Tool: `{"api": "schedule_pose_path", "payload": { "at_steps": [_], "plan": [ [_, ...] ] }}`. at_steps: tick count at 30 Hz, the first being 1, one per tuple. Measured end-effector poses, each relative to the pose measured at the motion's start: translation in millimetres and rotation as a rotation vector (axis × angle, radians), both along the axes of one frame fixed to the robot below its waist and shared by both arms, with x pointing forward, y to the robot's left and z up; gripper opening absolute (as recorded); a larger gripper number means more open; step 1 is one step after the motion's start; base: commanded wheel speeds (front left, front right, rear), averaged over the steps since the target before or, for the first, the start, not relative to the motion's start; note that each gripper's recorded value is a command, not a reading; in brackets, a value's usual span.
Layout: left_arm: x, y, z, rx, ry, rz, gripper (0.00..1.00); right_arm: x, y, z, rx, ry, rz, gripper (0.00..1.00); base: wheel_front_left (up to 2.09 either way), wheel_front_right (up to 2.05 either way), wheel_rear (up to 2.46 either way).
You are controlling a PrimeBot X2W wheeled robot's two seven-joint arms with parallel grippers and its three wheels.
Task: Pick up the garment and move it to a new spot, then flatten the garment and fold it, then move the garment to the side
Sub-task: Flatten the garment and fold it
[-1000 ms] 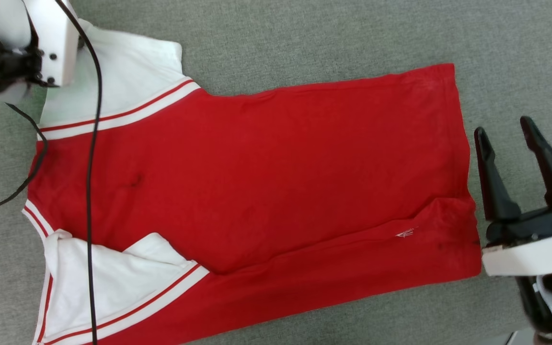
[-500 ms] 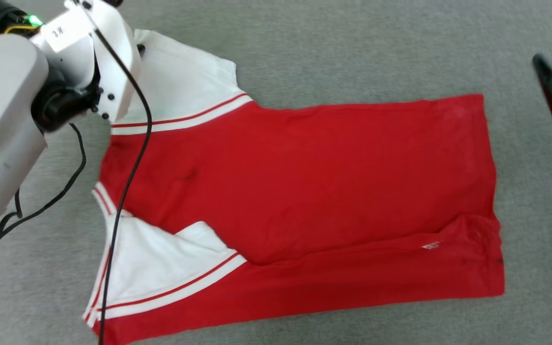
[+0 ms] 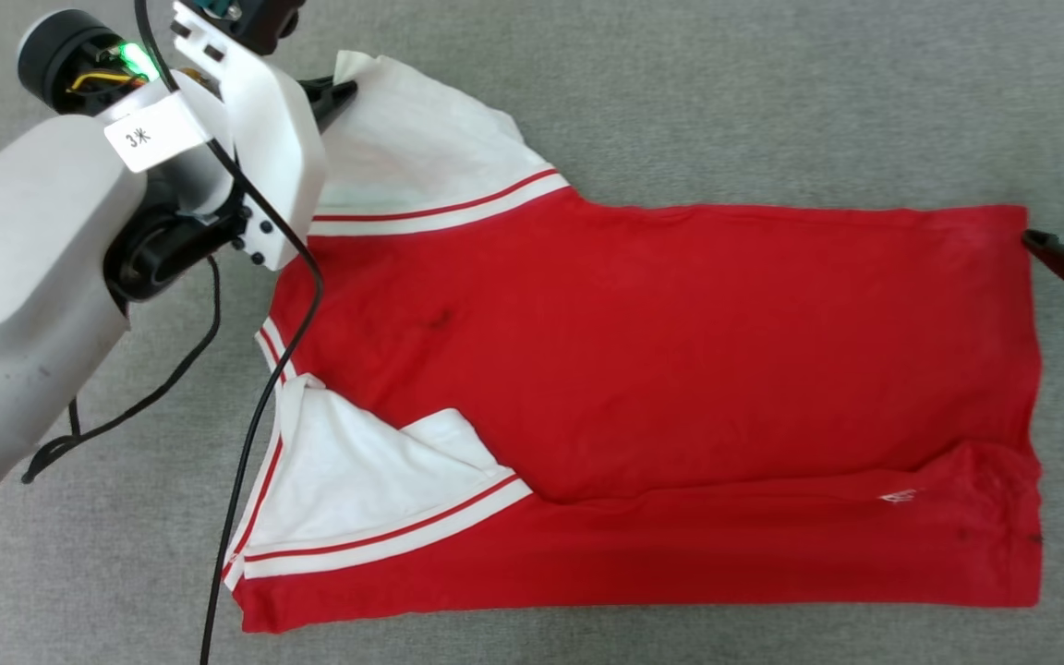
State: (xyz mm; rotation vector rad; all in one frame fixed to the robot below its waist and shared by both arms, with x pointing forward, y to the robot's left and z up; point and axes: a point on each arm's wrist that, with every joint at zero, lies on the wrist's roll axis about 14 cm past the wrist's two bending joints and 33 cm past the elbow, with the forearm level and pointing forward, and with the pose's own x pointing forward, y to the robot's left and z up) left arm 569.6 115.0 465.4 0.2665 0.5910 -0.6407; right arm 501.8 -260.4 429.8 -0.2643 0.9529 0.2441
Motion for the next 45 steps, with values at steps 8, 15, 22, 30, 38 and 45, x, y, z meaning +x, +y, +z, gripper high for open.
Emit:
{"api": "schedule_pose_path", "payload": {
  "at_steps": [8, 15, 22, 30, 38, 45],
  "plan": [
    [-3, -2, -9, -0.04, -0.012, 0.006, 0.0, 7, 16, -54, -0.004, 0.119, 0.009, 1.0, 0.0, 0.0, 0.0],
    [-5, 4, -18, -0.047, -0.005, 0.022, 0.0, 1, 21, -81, 0.027, 0.168, -0.001, 0.82, 0.0, 0.0, 0.0],
    [-12, 9, -14, -0.063, -0.02, 0.05, 0.0, 10, 27, -63, 0.074, 0.04, 0.012, 0.0, 0.0, 0.0, 0.0],
    [-34, 14, 11, -0.126, -0.075, 0.099, 0.0, 9, 32, -9, 0.148, -0.206, 0.042, 0.0, 0.0, 0.0, 0.0],
    [-95, 29, 15, -0.17, -0.07, 0.169, 0.0, -39, 33, 18, 0.219, -0.339, 0.053, 0.0, 0.0, 0.0, 0.0],
    [-143, 43, 3, -0.174, -0.028, 0.228, 0.0, -80, 31, 17, 0.256, -0.348, 0.03, 0.0, 0.0, 0.0, 0.0]
  ]
}}
